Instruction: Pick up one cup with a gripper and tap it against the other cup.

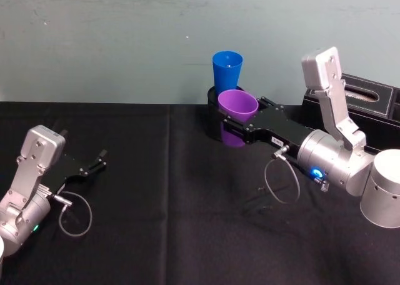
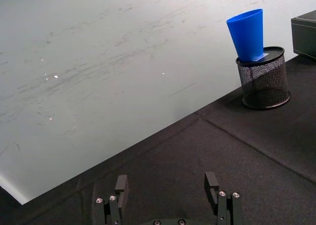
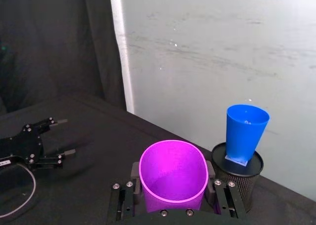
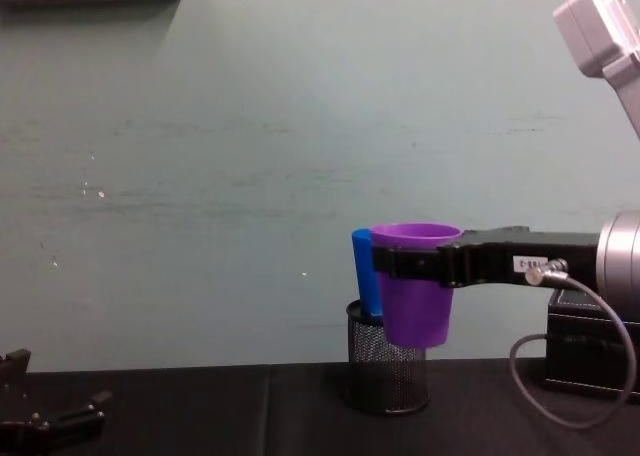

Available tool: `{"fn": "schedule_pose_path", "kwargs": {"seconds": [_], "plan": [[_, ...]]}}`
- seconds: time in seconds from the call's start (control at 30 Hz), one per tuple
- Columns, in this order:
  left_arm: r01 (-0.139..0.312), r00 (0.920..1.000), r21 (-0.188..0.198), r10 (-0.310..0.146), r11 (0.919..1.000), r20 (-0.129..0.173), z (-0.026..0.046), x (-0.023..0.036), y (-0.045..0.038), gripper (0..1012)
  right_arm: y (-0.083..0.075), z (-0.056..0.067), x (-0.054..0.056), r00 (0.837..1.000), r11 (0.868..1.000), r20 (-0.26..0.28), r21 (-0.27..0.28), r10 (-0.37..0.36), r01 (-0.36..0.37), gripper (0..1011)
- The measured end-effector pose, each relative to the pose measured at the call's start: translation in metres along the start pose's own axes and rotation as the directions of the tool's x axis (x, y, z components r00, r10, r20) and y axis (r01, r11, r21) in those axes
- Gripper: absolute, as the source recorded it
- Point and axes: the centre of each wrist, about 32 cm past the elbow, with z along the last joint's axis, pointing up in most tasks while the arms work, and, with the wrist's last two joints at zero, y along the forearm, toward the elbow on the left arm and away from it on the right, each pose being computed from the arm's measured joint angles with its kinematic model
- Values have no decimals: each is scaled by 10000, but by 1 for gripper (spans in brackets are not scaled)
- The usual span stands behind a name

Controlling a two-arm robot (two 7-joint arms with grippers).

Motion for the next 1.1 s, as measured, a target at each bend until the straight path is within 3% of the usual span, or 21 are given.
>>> {"fn": "schedule_pose_path", "kwargs": {"seconds": [1.1], "plan": [[0, 10000, 0, 0, 10000, 1, 0, 0, 0, 1012, 2, 23, -5, 10000, 10000, 33, -5, 57, -57, 724]]}}
